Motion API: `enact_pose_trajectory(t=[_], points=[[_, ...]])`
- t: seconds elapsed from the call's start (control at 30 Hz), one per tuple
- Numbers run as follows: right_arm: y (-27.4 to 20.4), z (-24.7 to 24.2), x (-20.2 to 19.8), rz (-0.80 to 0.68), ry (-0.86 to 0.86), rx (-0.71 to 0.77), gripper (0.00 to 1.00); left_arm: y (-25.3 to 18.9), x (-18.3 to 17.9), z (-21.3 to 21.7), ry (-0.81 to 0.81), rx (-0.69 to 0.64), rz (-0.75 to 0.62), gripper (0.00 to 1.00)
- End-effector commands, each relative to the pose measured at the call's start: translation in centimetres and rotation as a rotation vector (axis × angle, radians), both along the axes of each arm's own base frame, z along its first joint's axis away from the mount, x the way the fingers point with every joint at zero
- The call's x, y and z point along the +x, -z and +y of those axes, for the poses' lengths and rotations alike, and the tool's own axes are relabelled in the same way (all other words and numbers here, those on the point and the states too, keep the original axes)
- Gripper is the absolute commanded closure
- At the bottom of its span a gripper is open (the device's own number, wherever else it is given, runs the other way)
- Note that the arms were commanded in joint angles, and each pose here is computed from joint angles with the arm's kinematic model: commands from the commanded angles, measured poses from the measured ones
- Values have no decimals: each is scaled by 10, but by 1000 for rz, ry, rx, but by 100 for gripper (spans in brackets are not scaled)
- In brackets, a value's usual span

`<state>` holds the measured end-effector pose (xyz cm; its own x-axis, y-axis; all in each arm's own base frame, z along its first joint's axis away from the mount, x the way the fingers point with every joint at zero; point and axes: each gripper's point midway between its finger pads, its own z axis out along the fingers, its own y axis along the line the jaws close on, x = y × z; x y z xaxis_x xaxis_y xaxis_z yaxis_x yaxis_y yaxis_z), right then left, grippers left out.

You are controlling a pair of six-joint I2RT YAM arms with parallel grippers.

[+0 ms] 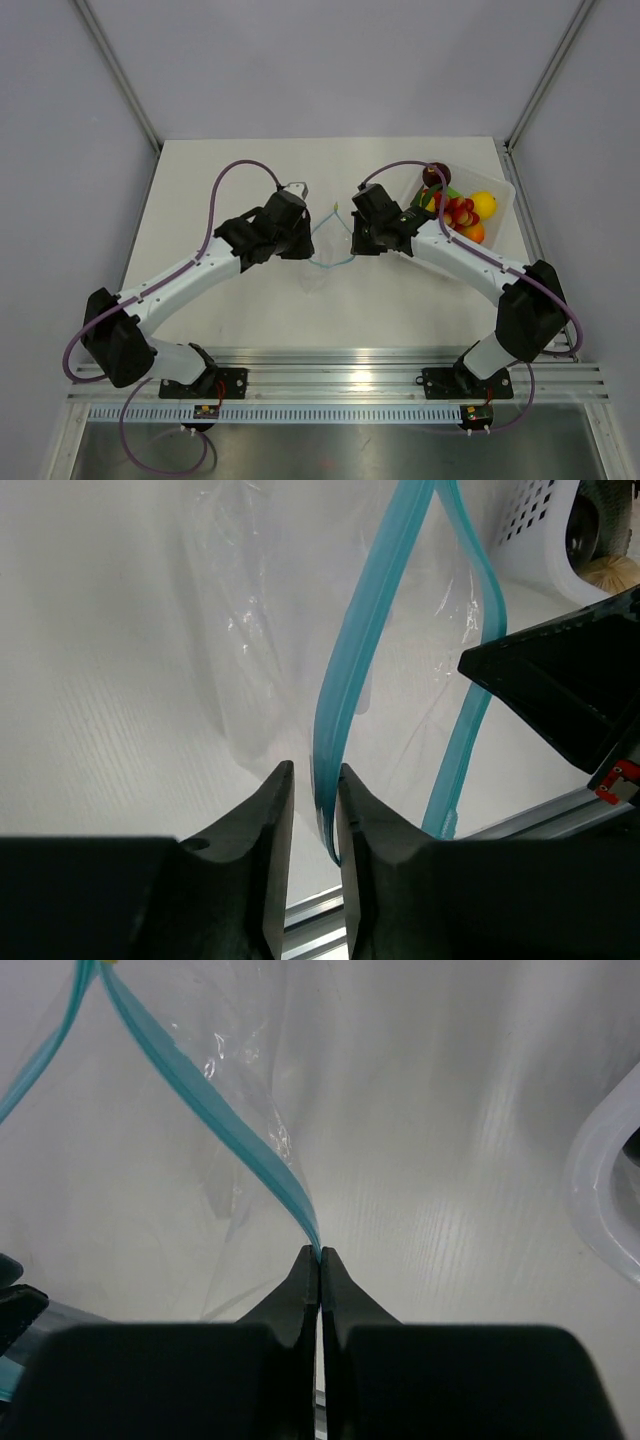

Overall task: Place the food in the zip-top bag and seal the zipper
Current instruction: Open the zipper of the food storage bag.

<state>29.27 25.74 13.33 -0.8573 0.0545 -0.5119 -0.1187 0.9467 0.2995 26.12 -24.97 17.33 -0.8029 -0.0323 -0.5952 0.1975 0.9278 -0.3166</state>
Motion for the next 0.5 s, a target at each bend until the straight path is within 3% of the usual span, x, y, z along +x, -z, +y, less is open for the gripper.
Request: enact_pose_trajectory(t=[0.0, 0.47], points=[[-19, 3, 0, -47, -19, 61, 100, -16, 8, -13, 42, -54, -71, 73], [-20, 10, -2, -39, -48, 91, 100, -25, 23, -33, 81, -70, -83, 71]])
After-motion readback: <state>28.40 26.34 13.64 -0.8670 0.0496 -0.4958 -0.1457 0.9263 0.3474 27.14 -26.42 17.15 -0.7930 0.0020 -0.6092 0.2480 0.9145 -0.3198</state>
